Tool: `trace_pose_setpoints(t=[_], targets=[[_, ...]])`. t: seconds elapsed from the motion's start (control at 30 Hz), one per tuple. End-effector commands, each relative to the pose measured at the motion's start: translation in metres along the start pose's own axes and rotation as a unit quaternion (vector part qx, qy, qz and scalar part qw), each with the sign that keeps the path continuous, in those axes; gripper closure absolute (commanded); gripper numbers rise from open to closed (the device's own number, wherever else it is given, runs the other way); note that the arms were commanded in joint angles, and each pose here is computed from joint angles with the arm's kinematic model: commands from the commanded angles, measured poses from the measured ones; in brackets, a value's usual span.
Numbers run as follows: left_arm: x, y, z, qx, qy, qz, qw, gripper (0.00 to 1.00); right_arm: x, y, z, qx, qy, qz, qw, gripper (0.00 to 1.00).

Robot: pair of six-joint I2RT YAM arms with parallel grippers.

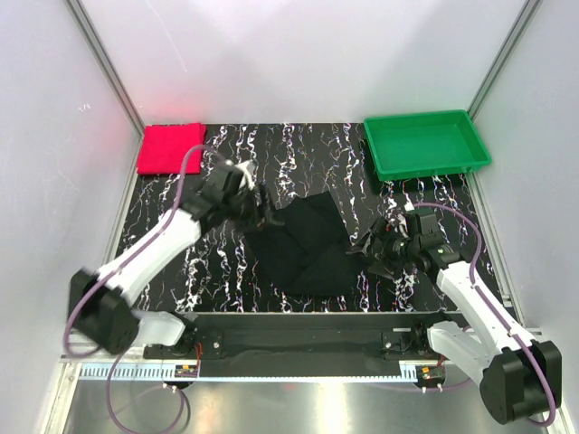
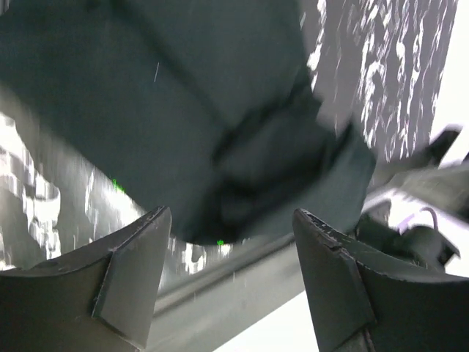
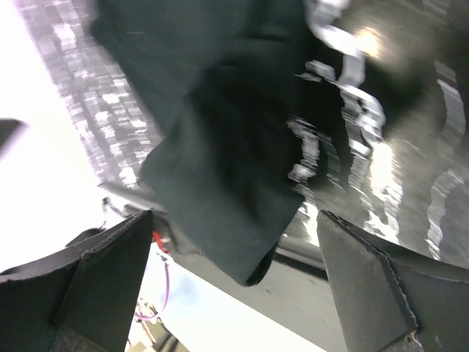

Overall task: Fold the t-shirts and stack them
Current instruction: Move the tshirt to the center of the board, then flatten the tshirt out

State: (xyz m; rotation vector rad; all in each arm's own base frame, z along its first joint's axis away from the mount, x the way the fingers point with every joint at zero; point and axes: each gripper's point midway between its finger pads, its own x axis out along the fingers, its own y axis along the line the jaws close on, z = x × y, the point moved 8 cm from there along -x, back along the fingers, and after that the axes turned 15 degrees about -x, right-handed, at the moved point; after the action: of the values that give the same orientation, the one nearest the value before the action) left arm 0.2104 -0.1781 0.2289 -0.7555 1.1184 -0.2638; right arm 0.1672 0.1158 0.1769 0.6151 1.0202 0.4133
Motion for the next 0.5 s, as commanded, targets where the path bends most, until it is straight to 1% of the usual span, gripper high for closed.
trace_pose_setpoints(t=[0.0,0.03,0.07,0.1,0.17,0.2,0.3,0.33,0.43,0.47], targets=[[0.023,-0.023,0.032,0.068,-0.02,0.002,0.997,0.27,-0.01,-0.015,-0.008,0.035,0.021,-0.094,0.995,0.0],[0.031,-0.026,0.036,0.07,-0.013,0.005,0.997,0.28,-0.011,-0.014,-0.007,0.026,0.021,-0.087,0.996,0.0],[0.051,-0.021,0.039,0.066,0.003,0.026,0.997,0.28,-0.012,-0.012,-0.006,0.008,0.021,-0.079,0.997,0.0],[0.056,-0.026,0.046,0.072,-0.002,0.026,0.997,0.29,-0.014,-0.007,-0.003,-0.002,0.023,-0.06,0.998,0.0],[0.076,-0.021,0.051,0.071,0.01,0.047,0.996,0.3,-0.017,-0.003,0.001,-0.021,0.019,-0.053,0.998,0.01],[0.08,-0.021,0.055,0.069,0.002,0.057,0.996,0.32,-0.019,-0.001,0.004,-0.028,0.012,-0.051,0.998,0.02],[0.091,-0.013,0.062,0.047,-0.022,0.093,0.994,0.3,-0.02,0.0,0.007,-0.044,0.005,-0.053,0.998,0.07],[0.094,-0.012,0.062,0.044,-0.024,0.098,0.994,0.29,-0.019,-0.001,0.006,-0.047,0.01,-0.051,0.998,0.11],[0.112,-0.006,0.064,0.038,-0.013,0.113,0.993,0.28,-0.013,0.001,0.005,-0.051,0.048,-0.026,0.997,0.19],[0.117,-0.008,0.067,0.038,-0.012,0.109,0.993,0.27,-0.009,0.002,0.003,-0.048,0.069,-0.008,0.996,0.24]])
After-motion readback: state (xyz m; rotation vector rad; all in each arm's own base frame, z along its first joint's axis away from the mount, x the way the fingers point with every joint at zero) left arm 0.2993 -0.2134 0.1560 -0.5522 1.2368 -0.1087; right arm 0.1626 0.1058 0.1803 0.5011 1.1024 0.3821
